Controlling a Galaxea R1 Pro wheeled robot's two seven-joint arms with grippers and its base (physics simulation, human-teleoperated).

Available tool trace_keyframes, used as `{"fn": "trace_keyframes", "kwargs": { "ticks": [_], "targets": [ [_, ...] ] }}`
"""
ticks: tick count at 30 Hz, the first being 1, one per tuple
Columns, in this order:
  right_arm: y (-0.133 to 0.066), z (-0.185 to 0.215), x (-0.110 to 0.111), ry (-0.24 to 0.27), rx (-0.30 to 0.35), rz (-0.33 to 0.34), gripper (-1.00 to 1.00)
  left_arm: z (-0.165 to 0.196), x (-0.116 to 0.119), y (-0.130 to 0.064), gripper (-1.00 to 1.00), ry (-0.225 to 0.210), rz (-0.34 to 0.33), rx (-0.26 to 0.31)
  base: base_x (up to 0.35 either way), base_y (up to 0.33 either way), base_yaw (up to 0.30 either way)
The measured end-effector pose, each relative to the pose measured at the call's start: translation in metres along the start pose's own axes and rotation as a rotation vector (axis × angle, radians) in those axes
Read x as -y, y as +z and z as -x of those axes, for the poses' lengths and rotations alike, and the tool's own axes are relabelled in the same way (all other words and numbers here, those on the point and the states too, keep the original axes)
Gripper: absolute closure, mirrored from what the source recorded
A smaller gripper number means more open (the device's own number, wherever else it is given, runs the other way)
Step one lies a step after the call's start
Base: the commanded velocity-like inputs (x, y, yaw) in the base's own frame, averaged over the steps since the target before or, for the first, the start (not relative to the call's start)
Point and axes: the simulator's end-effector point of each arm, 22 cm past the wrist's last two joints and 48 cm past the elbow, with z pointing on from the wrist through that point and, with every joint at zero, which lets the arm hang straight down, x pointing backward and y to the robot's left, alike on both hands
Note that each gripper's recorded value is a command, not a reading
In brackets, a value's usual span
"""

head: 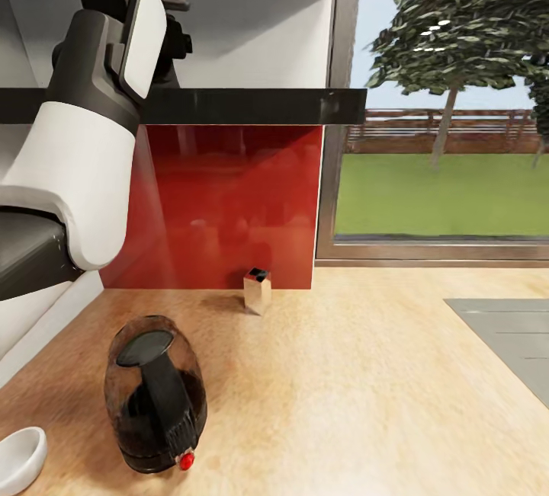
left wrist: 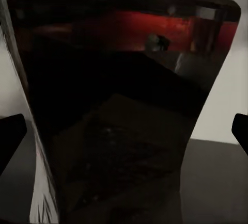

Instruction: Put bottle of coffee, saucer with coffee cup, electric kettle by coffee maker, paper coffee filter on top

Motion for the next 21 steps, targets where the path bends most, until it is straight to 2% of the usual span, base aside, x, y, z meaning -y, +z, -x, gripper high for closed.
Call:
{"fn": "trace_keyframes", "kwargs": {
  "ticks": [14,15,21],
  "targets": [
    [0.0000,-0.0002,0.0000,0.000,-0.001,0.000,-1.00,-0.0086,-0.0044,0.0062,-1.00,0.006,0.010,-0.022,0.003,0.000,0.000],
    [0.0000,-0.0002,0.0000,0.000,-0.001,0.000,-1.00,-0.0086,-0.0046,0.0062,1.00,0.006,0.010,-0.022,0.000,0.000,0.000],
    [0.0000,0.0000,0.0000,0.000,0.000,0.000,-1.00,-0.0085,-0.0053,0.0063,1.00,0.005,0.011,-0.022,0.000,0.000,0.000]
  ]
}}
